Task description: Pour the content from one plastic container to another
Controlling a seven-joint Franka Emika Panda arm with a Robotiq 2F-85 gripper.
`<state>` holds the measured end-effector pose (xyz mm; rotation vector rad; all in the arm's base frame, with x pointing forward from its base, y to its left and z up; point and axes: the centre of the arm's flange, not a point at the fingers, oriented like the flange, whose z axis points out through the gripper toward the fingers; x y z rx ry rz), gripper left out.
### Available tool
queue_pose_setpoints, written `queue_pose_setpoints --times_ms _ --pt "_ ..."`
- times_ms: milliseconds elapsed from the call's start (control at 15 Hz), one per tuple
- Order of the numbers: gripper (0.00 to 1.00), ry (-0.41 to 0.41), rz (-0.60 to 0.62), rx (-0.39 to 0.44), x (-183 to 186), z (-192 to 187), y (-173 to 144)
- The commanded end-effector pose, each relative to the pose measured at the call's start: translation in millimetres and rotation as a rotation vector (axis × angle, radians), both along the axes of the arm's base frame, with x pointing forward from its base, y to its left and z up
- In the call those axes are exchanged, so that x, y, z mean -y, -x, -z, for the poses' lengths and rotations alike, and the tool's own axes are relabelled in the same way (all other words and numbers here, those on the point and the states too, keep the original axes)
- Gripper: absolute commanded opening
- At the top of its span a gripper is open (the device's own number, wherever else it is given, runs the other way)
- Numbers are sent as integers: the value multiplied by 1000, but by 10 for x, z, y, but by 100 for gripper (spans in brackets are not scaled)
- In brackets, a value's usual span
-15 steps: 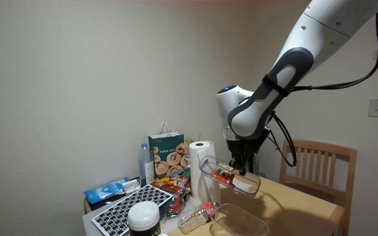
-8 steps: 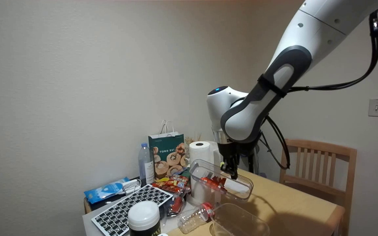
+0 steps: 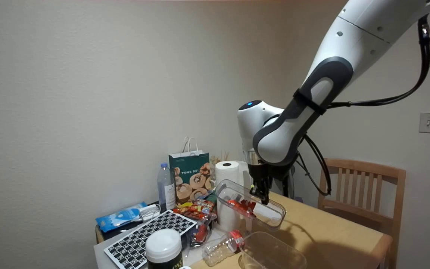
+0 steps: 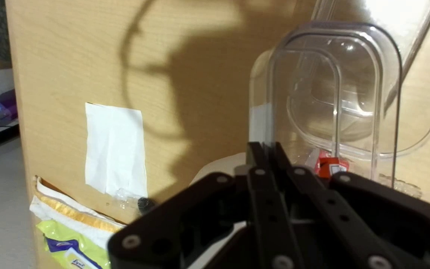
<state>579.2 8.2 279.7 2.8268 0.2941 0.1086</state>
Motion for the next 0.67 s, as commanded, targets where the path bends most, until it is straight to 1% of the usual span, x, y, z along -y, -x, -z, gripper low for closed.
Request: queue_pose_setpoints --times_ms 0,67,333,400,467,533,600 --pt "5 15 31 114 10 128 -52" --pt "5 22 32 145 13 146 -66" --pt "5 59 46 356 20 179 -62" --pt "5 66 50 370 35 183 -59" --pt "5 71 35 354 54 179 -54" --pt "6 56 33 321 67 135 -143" --pt "6 64 35 325 74 148 -138"
